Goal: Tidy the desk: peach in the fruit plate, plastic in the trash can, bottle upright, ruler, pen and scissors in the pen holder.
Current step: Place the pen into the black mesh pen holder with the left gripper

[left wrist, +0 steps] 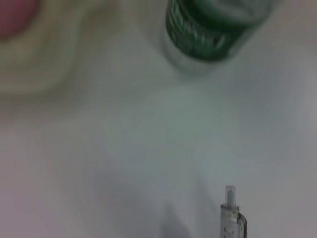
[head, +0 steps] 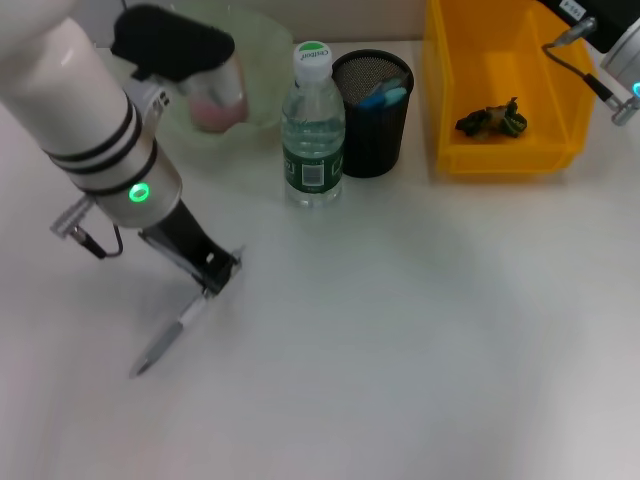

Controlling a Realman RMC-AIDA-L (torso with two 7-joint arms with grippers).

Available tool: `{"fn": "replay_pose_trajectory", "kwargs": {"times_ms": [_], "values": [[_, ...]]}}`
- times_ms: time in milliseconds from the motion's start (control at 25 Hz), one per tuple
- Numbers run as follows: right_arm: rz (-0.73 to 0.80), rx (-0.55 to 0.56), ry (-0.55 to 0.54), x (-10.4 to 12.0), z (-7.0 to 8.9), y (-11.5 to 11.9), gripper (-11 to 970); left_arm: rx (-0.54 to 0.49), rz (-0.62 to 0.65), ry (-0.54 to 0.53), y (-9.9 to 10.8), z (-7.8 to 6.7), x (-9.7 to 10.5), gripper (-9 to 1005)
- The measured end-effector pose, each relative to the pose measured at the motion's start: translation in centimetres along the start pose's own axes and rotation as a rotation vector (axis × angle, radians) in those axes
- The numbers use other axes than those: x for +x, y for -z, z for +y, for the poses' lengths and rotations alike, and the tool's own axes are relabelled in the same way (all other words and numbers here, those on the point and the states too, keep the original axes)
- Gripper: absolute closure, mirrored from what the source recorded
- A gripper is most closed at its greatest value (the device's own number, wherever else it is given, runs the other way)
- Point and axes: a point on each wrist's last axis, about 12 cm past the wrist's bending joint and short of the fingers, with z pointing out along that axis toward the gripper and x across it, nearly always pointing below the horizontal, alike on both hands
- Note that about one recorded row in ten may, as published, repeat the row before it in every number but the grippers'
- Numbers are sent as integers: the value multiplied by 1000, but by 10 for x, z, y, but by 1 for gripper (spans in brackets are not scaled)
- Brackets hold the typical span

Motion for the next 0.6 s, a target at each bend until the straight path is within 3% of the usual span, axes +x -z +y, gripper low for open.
{"fn": "replay_pose_trajectory", "kwargs": {"times_ms": [600], "values": [[-12,75,-27,3,-11,18,464,-41,-177,-43,36,-4,-16,857]]}}
